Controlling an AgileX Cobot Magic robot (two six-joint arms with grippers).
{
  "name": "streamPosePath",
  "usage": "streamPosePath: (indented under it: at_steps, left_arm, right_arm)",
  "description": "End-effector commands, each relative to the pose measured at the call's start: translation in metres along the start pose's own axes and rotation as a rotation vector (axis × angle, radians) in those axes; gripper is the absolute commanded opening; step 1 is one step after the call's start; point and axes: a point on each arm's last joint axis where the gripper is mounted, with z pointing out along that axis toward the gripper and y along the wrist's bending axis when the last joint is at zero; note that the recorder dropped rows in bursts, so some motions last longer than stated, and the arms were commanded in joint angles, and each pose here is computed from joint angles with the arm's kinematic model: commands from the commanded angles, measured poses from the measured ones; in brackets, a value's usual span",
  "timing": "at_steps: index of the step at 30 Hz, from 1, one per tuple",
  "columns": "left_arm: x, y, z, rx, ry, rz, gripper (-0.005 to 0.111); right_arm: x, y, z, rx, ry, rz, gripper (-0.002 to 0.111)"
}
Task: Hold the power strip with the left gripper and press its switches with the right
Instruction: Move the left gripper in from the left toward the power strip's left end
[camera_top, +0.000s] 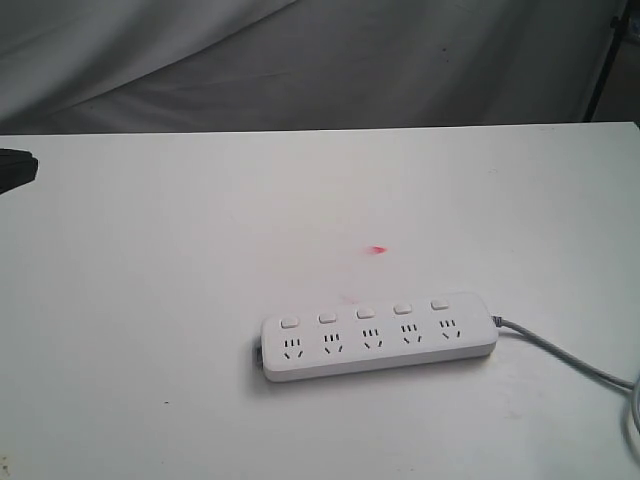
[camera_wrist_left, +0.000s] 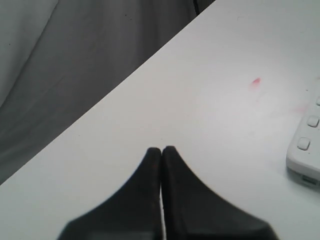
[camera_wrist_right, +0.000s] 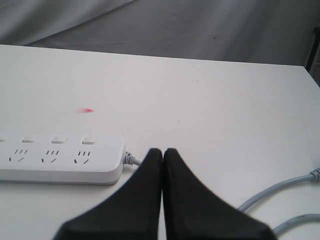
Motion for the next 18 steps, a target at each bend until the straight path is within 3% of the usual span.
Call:
streamPosePath:
  at_steps: [1,6,11,18]
  left_arm:
    - [0.008,0.002,0.007,0.023,0.012,-0.035,0.0]
    - [0.026,0.004,0.025,0.226,0.082,-0.009,0.0]
    - [0.044,0.018,0.046,0.333,0.133,-0.029,0.0]
    - [0.059,0.029,0.072,0.553,0.067,-0.12,0.0]
  right_arm:
    - [0.001,0.0,0.0,0.004,-0.005,-0.008,0.0]
    - [0.001,0.0,0.0,0.004,-0.005,-0.008,0.0]
    - [0.001,0.0,0.0,0.004,-0.005,-0.008,0.0]
    - [0.001,0.0,0.0,0.004,-0.005,-0.008,0.0]
